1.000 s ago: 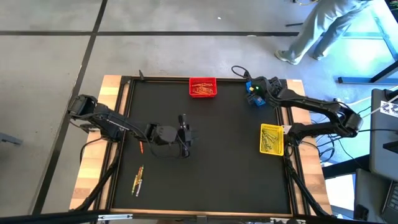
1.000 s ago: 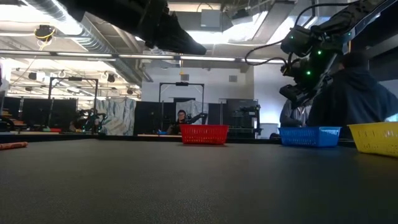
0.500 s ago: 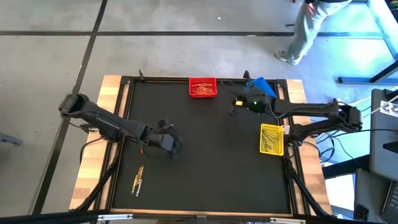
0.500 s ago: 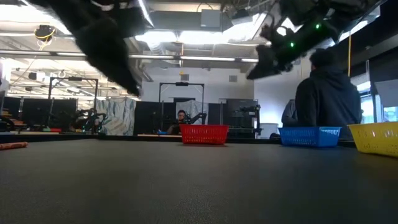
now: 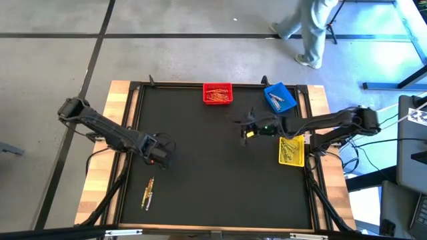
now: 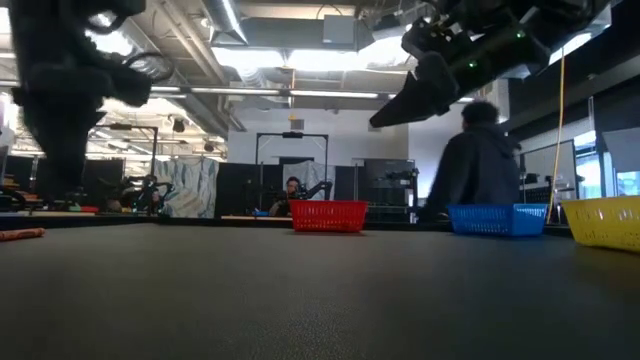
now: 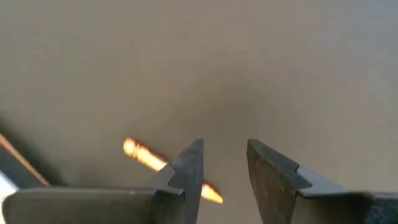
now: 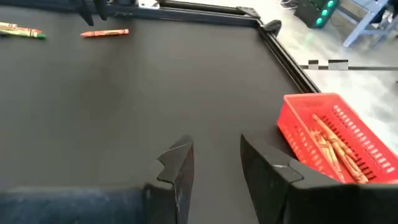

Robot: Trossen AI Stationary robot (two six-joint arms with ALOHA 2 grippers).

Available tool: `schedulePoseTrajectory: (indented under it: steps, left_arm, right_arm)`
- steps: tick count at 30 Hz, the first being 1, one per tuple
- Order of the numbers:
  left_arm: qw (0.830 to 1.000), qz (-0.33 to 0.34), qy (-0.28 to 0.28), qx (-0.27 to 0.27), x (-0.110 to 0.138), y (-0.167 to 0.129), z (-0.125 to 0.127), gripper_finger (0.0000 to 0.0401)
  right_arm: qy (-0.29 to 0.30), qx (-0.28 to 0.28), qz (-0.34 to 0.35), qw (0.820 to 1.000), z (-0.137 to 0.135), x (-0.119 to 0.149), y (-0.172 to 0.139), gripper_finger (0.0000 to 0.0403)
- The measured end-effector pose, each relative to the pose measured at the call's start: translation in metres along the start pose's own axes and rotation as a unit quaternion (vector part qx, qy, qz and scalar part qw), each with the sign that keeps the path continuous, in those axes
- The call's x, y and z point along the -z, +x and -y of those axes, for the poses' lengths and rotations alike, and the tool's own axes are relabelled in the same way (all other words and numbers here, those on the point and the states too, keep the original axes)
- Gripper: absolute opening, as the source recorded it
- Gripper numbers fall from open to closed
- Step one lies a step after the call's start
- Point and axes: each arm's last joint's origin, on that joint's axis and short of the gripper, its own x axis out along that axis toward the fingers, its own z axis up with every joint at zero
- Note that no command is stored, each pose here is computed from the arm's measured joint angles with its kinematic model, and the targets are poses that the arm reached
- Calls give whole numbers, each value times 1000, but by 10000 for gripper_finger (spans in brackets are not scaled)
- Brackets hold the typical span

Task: Sort crayons
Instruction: Put the orange crayon into the red bin

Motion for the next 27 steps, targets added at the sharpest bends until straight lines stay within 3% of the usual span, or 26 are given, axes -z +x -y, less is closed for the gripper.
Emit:
schedulePoseTrajectory:
  steps: [5, 12, 21, 27]
  left_arm:
    - [995, -31, -87, -27, 10, 16, -11, 114]
    - [987, -54, -142, -58, 23, 36, -24, 114]
    - [988, -81, -120, -46, 32, 53, -32, 113]
    - [992, -82, -85, -38, 32, 53, -31, 82]
  right_arm:
    - [-1, 1, 6, 1000, 0, 0, 2, 129]
    - [4, 3, 2, 1000, 0, 1, 2, 129]
    - [4, 3, 2, 1000, 0, 0, 2, 129]
    - [4, 3, 3, 1000, 0, 0, 2, 129]
